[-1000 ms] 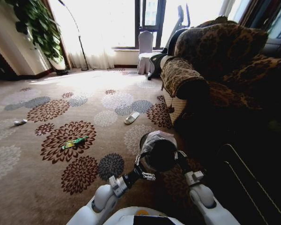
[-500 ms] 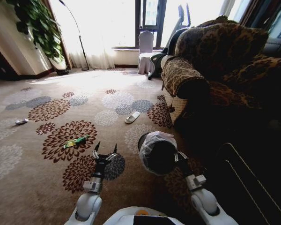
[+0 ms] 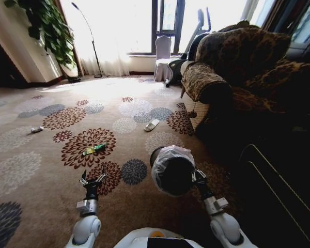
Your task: Pick up the trash from the ground and place it into the trash bin.
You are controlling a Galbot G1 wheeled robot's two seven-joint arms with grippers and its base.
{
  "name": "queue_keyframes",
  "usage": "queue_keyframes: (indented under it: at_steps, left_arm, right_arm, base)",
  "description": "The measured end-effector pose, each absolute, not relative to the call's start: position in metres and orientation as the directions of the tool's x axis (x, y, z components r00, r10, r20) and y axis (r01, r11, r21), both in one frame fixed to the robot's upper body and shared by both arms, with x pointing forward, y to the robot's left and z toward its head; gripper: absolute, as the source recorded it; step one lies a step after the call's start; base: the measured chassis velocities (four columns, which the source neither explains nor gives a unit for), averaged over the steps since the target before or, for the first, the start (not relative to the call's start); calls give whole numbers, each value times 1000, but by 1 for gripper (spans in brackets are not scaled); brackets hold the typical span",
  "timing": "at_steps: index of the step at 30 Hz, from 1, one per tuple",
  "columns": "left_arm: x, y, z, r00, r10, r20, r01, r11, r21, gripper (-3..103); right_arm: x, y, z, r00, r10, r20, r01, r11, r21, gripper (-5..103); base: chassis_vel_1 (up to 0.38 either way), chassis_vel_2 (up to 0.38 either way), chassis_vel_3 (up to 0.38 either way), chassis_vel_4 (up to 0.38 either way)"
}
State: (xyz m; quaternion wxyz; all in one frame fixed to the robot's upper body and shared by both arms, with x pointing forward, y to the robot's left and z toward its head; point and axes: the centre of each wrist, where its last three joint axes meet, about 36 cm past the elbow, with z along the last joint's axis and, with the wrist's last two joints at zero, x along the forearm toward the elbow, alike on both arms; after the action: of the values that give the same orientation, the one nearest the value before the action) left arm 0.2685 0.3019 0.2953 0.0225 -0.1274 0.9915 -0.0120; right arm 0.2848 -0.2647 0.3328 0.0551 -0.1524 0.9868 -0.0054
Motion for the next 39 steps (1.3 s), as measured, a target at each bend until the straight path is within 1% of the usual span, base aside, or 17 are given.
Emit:
queue_keyframes:
  at_steps: [9,13,21,28,35,39]
  left_arm:
    - [264,293,284,-971,-239,-8,-238,970,-40,100]
    - [260,287,271,-969,-240,52,-243,968,-60,100]
    - [257,286,272,-965,-243,93,-250,966,-64,100]
    - [257,286,275,-963,-247,107,-256,964,-75,100]
    - [256,285,274,-961,-251,114,-262,962,-84,100]
    - [256,284,274,-961,-253,113,-263,961,-86,100]
  right_arm:
    - [279,-263,331,-948,-300,-105,-299,954,-27,0]
    - [279,-264,330,-947,-301,-110,-300,954,-29,0]
    - [280,-261,332,-945,-303,-123,-303,953,-21,0]
    - [276,-260,337,-941,-310,-138,-310,951,-23,0]
    - [275,-260,338,-940,-309,-144,-309,951,-24,0]
    - [279,-262,335,-941,-304,-151,-303,953,-27,0]
  base:
    - [240,287,-227,-310]
    - [387,370,-353,-364]
    - [321,304,-313,-267]
    - [29,21,-42,-24]
    - [18,-95,-34,90]
    - [167,-100,-156,142]
